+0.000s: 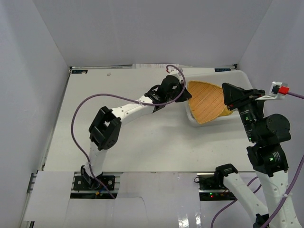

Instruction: Place the plates into the plastic bin on the countertop

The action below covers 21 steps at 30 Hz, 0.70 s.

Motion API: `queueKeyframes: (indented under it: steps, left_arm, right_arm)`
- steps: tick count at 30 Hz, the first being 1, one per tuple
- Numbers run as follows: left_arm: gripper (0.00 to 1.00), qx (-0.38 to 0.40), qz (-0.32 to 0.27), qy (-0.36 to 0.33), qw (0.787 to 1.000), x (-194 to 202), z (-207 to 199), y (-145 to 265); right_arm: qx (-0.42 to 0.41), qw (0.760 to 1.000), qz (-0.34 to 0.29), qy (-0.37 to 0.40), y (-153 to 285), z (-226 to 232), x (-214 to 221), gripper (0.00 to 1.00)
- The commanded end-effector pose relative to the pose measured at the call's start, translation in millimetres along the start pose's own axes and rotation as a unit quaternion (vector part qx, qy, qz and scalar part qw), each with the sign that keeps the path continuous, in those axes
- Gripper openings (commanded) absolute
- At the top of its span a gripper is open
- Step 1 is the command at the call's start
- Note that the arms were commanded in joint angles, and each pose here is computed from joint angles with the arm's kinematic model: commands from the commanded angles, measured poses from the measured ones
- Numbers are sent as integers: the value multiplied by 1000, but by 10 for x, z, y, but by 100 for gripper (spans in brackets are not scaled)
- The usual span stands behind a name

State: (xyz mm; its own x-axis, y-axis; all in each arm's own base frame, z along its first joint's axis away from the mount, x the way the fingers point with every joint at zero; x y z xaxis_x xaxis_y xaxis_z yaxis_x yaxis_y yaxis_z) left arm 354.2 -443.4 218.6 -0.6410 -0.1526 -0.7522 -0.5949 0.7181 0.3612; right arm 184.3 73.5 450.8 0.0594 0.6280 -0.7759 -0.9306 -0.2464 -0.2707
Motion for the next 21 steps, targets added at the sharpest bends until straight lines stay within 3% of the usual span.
queueKeyframes:
  steps: [1, 4, 8, 10, 12, 13, 16, 18, 20, 21]
  left_arm:
    - [0, 42, -34, 32, 998, -349, -138, -251]
    - [0, 58, -40, 45, 997, -490, -203, -444]
    - [0, 53, -12, 48, 997, -348, -111, -717]
    - [19, 47, -9, 45, 998, -306, -71, -738]
    - [44, 39, -17, 33, 999, -348, -61, -683]
    - [69, 39, -22, 28, 999, -398, -77, -647]
    - [97, 52, -49, 5, 997, -688, -212, -407]
    - [98, 47, -68, -29, 996, -824, -260, -228]
    - [98, 55, -113, -52, 991, -1158, -464, 205]
    - [98, 36, -116, -71, 990, -1125, -383, 300]
  right_arm:
    - [8, 1000, -3, 12, 18, -28, -12, 28]
    - [0, 1000, 14, 10, -2, -15, 50, 30]
    - [-1, 1000, 29, 5, -33, -37, 139, 31]
    - [-1, 999, 32, 4, -39, -48, 161, 33]
    - [0, 999, 35, 3, -50, -60, 183, 34]
    - [0, 999, 36, 2, -51, -58, 188, 34]
    - [-1, 999, 35, 2, -47, -56, 184, 38]
    - [1, 999, 36, 3, -31, -56, 173, 43]
    - [4, 999, 36, 6, -10, -63, 169, 46]
    - [5, 999, 37, 7, 10, -76, 183, 50]
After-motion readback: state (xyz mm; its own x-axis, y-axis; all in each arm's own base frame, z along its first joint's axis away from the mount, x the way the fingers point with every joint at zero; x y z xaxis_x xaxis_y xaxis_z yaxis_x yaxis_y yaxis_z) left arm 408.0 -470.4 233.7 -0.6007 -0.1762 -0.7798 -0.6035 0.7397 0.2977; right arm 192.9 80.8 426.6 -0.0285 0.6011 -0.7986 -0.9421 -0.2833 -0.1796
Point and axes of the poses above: each gripper's point midway between its finger pads, its own y axis back along the fingers, its own z axis along the line the jaws close on, x = y × z, the point moved 4 cm from there along y, back along the fingers, and after that the axes turned 6 degrees about -y, right-handed, at the moved point
